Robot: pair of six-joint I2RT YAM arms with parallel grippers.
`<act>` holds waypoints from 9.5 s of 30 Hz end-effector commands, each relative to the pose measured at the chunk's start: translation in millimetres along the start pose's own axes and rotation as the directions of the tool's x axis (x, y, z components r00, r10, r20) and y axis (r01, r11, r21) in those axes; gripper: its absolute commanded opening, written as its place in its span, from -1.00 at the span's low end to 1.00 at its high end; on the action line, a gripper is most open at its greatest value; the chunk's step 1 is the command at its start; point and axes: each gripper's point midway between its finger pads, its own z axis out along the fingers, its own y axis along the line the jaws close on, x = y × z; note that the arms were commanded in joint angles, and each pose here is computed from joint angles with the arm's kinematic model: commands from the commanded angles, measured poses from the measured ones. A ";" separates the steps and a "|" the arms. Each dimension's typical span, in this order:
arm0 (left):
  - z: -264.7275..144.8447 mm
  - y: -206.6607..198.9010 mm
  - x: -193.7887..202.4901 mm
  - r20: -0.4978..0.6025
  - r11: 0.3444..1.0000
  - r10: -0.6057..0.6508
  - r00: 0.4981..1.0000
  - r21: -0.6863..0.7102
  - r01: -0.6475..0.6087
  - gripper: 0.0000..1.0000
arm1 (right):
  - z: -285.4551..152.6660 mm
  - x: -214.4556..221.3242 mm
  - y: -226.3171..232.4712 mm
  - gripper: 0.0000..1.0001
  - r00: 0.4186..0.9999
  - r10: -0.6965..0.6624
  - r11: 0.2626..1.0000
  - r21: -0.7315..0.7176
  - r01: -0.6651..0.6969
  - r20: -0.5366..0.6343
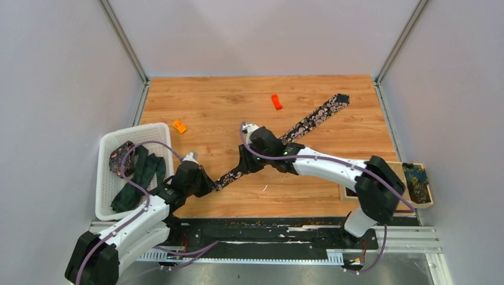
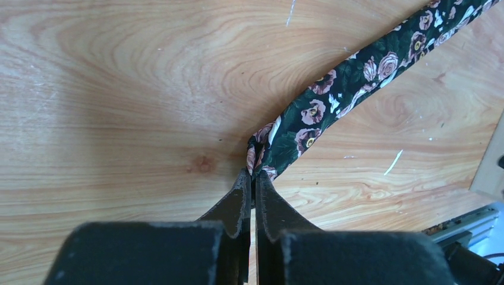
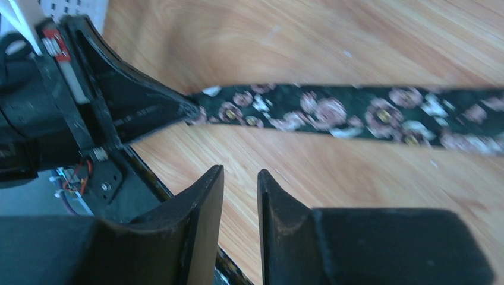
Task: Roll the ties
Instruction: Roll the tie at the center of the board.
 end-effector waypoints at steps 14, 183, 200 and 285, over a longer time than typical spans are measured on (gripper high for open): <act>-13.9 4.6 -8.2 0.058 0.999 0.034 0.998 -0.012 -0.034 -0.32 | 100.4 13.0 45.4 -0.78 0.994 0.002 0.998 -0.056 -0.008 -0.111; 27.7 -68.7 -55.3 0.003 0.994 0.111 0.994 0.023 -0.111 -1.00 | 28.7 -2.9 -6.5 -0.84 0.998 0.053 0.997 0.049 -0.052 -0.016; 31.0 -80.5 -60.3 0.021 0.997 0.037 0.999 0.059 -0.039 -0.06 | 34.1 -5.1 7.3 -0.78 0.998 0.066 0.997 -0.026 -0.067 -0.024; 15.2 -19.6 -87.4 0.129 0.956 0.269 0.954 -0.155 -0.249 -0.02 | 97.2 -15.3 3.3 -0.60 0.990 0.021 0.998 -0.053 -0.029 -0.141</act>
